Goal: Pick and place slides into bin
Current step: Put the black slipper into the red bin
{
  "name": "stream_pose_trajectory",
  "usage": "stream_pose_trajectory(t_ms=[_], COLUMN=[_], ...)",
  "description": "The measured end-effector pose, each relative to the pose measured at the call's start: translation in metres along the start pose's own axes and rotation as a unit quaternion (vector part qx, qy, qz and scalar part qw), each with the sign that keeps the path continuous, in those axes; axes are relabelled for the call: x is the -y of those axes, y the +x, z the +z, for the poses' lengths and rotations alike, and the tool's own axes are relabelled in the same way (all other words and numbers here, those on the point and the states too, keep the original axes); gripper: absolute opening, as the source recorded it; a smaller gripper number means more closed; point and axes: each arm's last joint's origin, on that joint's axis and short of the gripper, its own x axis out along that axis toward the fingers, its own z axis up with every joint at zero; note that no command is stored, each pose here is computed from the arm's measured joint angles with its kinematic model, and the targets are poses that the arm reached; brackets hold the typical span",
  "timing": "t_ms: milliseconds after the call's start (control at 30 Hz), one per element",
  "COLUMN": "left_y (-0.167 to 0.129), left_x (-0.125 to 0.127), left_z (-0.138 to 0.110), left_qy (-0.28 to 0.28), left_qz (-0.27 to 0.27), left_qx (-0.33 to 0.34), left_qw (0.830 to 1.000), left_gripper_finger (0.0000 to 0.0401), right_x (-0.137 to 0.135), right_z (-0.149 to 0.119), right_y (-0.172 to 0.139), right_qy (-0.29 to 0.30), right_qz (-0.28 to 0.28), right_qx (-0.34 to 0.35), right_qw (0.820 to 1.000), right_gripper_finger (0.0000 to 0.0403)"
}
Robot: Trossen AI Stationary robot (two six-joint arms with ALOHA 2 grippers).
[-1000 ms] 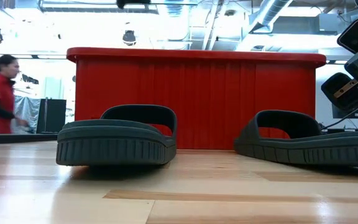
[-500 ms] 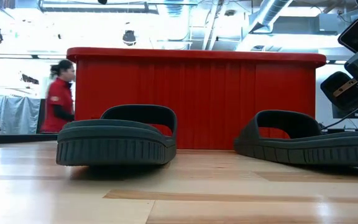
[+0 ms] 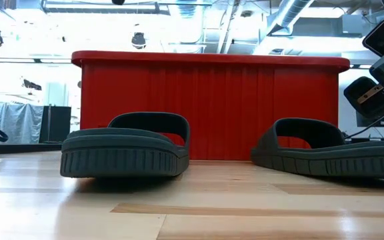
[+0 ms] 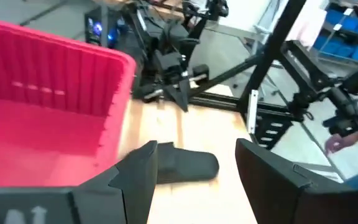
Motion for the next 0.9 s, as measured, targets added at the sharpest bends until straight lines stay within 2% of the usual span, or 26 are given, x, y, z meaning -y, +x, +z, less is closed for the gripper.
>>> stream_pose_trajectory(t_ms=[133, 267, 467, 700, 900], left_y=[0.017, 0.039, 0.064, 0.078, 0.075], left_x=[0.006, 0.005, 0.014, 0.039, 0.059], left_z=[-0.007, -0.014, -0.031, -0.053, -0.073], left_qy=[-0.024, -0.084, -0.123, -0.085, -0.022], left_qz=[-0.012, -0.015, -0.060, -0.095, -0.077], left_qx=[-0.026, -0.047, -0.114, -0.183, -0.238], left_qw=[0.999, 0.995, 0.984, 0.975, 0.968], left_gripper_finger=[0.0205, 0.0205, 0.0205, 0.0205, 0.0205], right_x=[0.000, 0.000, 0.000, 0.000, 0.000], right_z=[0.000, 0.000, 0.000, 0.000, 0.000], right_y=[0.000, 0.000, 0.000, 0.000, 0.000], right_qy=[0.000, 0.000, 0.000, 0.000, 0.000], right_qz=[0.000, 0.000, 0.000, 0.000, 0.000], right_qx=[0.000, 0.000, 0.000, 0.000, 0.000], right_qw=[1.000, 1.000, 1.000, 1.000, 1.000], right_gripper_finger=[0.0000, 0.0000, 0.0000, 0.0000, 0.0000])
